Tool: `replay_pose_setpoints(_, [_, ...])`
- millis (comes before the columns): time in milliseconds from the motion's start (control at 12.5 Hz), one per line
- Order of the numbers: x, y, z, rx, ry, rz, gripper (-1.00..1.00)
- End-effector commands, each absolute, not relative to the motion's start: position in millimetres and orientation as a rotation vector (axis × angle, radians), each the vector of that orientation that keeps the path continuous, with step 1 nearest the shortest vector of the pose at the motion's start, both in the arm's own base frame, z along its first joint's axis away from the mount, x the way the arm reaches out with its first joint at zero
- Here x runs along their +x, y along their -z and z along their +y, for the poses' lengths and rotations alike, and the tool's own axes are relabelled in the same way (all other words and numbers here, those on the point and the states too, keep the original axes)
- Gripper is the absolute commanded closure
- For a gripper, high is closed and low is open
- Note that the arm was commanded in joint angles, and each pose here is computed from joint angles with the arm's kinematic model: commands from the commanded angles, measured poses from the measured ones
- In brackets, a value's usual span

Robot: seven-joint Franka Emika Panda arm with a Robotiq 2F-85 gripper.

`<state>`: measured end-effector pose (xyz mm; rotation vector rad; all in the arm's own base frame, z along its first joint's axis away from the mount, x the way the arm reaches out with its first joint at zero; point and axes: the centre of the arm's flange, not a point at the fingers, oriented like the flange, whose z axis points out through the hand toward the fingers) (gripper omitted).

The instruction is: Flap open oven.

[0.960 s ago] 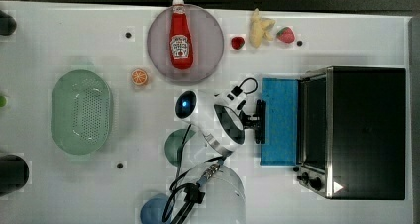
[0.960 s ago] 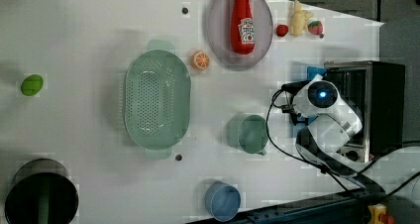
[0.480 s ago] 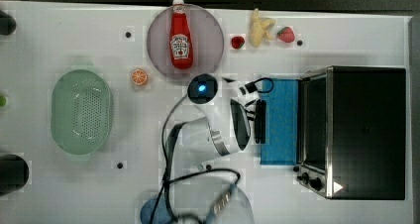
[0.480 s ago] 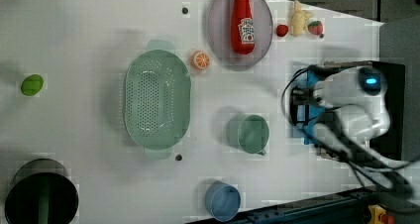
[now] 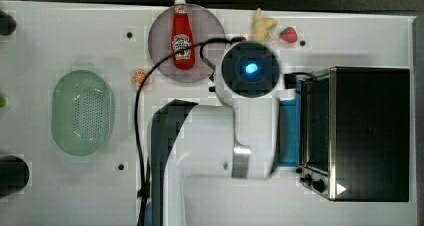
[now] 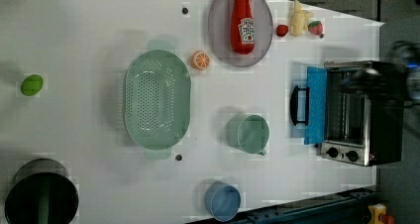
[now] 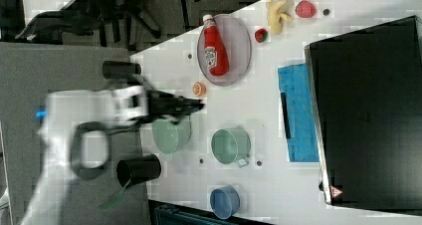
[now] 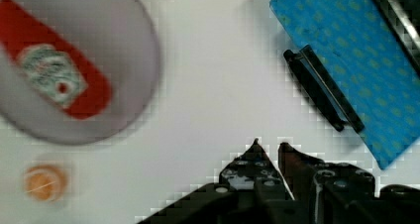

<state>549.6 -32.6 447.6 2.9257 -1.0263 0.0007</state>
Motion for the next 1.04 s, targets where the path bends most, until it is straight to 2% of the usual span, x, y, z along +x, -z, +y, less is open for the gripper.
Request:
replay_pose_setpoints(80, [539,-541,-45,2.885,0.006,-1.205,0.65])
replay_pose_setpoints(240, [519,-576,-47,2.856,0.155,-1.212,0.65])
replay_pose_setpoints(320, [514,-586,-46,2.849,0.185,-1.21,0.65])
replay_pose_setpoints(400, [514,-593,-48,2.849,0.177,-1.215,0.65])
replay_pose_setpoints(480, [517,-600,-50,2.859,0.127,-1.224,0.65])
replay_pose_setpoints(560, [518,-602,-51,2.863,0.107,-1.229,0.65])
replay_pose_setpoints(1040, [521,-596,-50,2.857,0.121,-1.226,0.65])
